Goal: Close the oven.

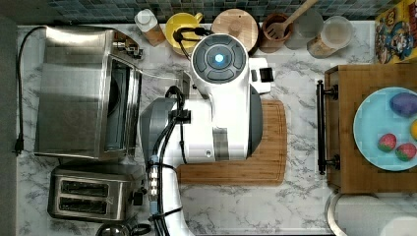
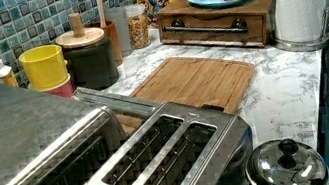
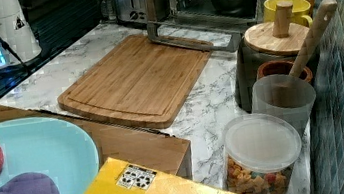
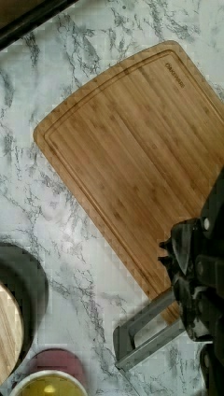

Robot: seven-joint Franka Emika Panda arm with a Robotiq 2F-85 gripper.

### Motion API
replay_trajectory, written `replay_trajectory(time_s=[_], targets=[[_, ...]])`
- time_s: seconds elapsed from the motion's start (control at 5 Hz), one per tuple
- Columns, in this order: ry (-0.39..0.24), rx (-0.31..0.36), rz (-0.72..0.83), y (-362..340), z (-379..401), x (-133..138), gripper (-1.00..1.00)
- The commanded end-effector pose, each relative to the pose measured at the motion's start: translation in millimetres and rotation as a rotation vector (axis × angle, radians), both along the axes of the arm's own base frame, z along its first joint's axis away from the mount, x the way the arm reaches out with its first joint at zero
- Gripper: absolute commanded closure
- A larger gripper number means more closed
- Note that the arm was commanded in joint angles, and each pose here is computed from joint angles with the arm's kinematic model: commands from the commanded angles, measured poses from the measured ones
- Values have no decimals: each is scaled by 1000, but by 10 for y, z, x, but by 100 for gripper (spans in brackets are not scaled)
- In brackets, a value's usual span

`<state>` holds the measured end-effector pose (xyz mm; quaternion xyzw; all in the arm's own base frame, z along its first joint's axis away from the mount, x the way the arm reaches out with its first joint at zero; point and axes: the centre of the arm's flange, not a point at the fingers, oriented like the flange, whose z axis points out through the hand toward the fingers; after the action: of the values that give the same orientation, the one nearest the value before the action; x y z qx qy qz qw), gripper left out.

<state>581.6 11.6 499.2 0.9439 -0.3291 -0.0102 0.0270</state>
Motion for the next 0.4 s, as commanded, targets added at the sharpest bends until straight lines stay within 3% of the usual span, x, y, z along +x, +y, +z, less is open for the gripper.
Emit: replay_trajectory(time_s=[0.2, 0.4], targets=[[6, -1, 3, 16, -49, 17, 100], [-49, 78, 86, -131, -273, -417, 100]])
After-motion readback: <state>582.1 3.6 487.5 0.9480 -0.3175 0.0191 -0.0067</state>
